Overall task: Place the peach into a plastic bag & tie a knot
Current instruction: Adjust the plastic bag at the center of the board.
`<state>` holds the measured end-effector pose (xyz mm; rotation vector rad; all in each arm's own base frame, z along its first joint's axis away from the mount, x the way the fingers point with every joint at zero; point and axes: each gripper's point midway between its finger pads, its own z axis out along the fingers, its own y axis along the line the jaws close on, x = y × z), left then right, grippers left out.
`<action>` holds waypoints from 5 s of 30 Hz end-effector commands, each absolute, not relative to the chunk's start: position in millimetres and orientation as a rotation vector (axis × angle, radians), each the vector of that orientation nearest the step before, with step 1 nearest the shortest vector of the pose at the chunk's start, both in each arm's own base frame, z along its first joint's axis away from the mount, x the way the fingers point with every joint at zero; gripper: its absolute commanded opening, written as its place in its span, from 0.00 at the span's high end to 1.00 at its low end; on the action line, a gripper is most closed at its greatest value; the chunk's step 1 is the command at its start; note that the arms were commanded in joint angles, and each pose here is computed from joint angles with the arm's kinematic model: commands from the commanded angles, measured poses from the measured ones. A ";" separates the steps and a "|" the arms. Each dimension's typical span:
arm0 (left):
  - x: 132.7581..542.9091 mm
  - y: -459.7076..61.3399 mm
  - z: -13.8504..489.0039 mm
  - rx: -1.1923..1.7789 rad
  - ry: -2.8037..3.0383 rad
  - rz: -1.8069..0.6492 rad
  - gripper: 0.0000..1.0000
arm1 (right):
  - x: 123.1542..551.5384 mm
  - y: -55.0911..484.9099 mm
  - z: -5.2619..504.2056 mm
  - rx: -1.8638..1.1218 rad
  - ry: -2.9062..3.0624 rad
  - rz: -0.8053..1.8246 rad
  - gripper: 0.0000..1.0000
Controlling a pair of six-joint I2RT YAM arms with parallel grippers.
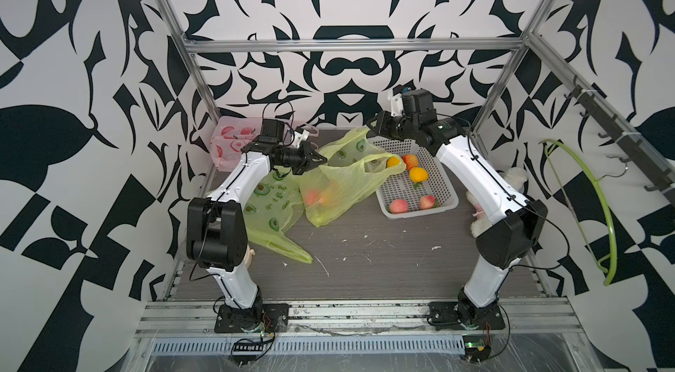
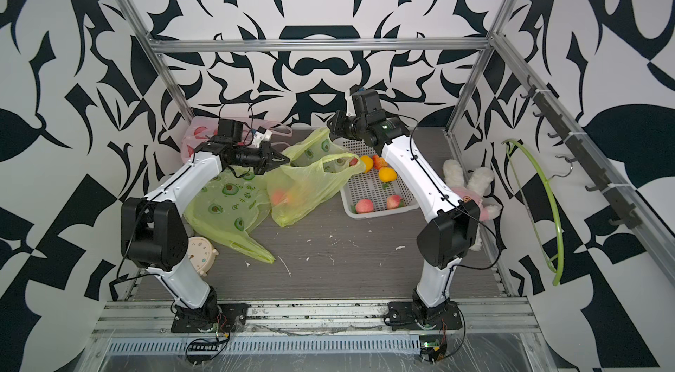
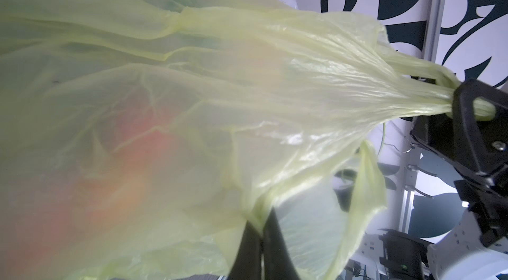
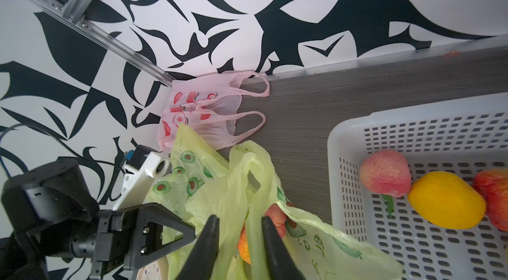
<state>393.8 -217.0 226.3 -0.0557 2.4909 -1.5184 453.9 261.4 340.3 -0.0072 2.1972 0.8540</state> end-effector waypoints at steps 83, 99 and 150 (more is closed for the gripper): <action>376.0 -245.3 401.2 0.675 1.809 -1.134 1.00 | 307.5 215.6 411.5 -0.390 2.200 0.699 0.20; 390.5 -242.6 398.8 0.605 1.828 -1.103 1.00 | 256.8 206.1 372.3 -0.185 2.296 0.842 0.36; 355.1 -239.5 394.1 0.665 1.882 -1.157 1.00 | 321.9 281.7 488.9 -0.451 1.882 0.948 1.00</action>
